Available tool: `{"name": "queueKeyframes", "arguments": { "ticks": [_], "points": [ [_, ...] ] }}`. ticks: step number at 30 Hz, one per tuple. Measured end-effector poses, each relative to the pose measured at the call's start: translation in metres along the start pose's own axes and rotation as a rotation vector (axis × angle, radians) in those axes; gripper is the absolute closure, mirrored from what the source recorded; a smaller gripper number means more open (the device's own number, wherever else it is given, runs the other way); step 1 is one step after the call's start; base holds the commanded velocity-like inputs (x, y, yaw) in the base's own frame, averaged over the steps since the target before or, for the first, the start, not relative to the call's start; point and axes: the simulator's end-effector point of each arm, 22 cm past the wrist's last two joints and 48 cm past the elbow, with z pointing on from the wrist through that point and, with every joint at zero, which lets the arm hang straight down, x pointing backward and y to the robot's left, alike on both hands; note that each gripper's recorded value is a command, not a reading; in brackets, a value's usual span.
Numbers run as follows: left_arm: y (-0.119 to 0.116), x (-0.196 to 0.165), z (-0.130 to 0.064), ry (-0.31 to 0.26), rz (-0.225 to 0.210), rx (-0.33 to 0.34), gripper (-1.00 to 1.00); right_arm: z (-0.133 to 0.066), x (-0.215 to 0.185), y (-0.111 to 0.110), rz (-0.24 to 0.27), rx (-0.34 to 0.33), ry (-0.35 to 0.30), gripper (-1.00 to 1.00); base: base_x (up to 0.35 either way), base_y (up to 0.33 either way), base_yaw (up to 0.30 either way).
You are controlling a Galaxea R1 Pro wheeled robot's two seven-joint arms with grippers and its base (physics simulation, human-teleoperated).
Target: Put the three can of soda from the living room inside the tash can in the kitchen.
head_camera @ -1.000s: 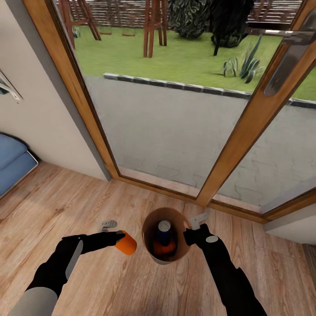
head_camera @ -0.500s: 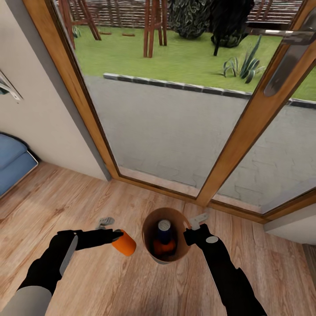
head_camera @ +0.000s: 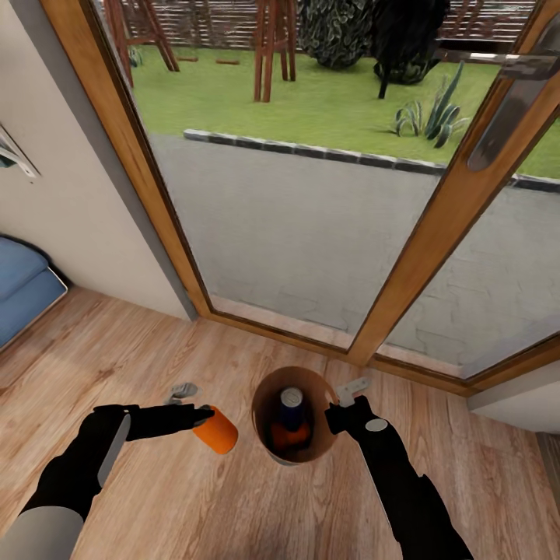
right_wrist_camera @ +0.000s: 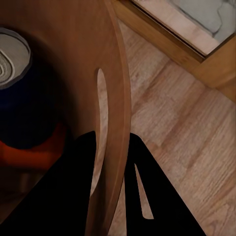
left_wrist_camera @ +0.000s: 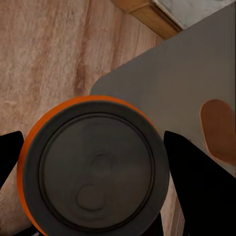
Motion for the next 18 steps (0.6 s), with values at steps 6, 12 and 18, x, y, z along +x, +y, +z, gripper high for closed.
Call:
{"name": "queueKeyframes", "arguments": {
  "ticks": [6,12,18],
  "points": [
    [-0.018,-0.007,-0.019,0.008,0.006,0.099,1.00,0.006,0.012,0.005,-0.003,-0.011,0.017,1.00,0.000,0.000,0.000],
    [-0.019,-0.009,-0.028,0.009,0.014,0.121,1.00,0.007,0.012,0.001,-0.009,-0.010,0.004,1.00,0.000,0.000,0.000],
    [-0.027,-0.011,-0.033,0.007,0.020,0.164,1.00,0.009,0.021,-0.010,-0.027,0.007,0.016,1.00,0.000,0.000,0.000]
  ]
}}
